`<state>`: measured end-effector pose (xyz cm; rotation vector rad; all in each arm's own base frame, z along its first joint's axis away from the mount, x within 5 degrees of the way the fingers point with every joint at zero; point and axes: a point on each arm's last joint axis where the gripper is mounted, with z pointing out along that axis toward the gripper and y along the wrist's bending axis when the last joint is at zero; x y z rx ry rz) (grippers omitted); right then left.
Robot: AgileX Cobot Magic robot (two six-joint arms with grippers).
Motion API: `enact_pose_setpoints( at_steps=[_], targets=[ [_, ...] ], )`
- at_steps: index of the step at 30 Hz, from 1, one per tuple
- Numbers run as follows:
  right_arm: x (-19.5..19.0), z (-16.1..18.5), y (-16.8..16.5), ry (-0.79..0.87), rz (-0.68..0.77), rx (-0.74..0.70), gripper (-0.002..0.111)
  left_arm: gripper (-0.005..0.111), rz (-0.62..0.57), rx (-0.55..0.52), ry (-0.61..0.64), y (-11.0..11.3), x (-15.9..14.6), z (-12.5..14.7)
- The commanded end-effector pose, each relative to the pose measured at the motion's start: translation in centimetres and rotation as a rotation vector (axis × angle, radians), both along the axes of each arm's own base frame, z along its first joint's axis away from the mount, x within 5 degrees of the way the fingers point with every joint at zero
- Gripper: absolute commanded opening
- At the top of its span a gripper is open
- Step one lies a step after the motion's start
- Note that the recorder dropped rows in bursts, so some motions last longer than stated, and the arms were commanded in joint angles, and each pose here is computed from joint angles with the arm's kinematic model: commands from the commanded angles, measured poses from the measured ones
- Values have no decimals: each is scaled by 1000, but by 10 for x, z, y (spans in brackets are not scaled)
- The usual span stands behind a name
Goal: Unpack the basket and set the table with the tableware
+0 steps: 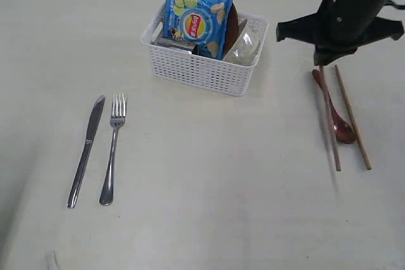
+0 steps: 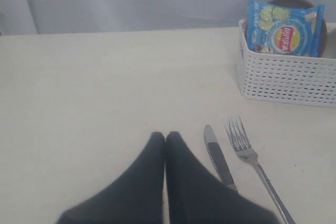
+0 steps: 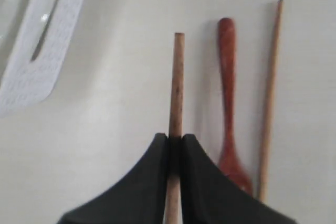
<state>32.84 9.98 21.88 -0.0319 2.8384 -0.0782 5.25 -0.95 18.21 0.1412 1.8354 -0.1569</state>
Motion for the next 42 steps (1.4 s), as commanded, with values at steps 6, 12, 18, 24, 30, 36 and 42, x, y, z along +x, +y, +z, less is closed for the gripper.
enact_pose_setpoints(
  at_steps=[6, 12, 18, 24, 30, 36, 42],
  targets=[
    [33, -35, -33, 119, 25, -60, -1, 0, -4, 2, -11, 0, 0, 0],
    [41, -68, -29, 162, 28, -46, -1, 0, -4, 2, -11, 0, 0, 0],
    [46, -79, -28, 143, 43, -40, -1, 0, -4, 2, -11, 0, 0, 0],
    [47, -79, -26, 133, 34, -20, 0, 0, -4, 2, -11, 0, 0, 0],
    [46, -79, -26, 143, 31, -21, 0, 0, -4, 2, -11, 0, 0, 0],
    [46, -80, -27, 149, 30, -24, 0, 0, -4, 2, -11, 0, 0, 0],
    [46, -80, -29, 150, 35, -28, 0, 0, -4, 2, -11, 0, 0, 0]
  ],
)
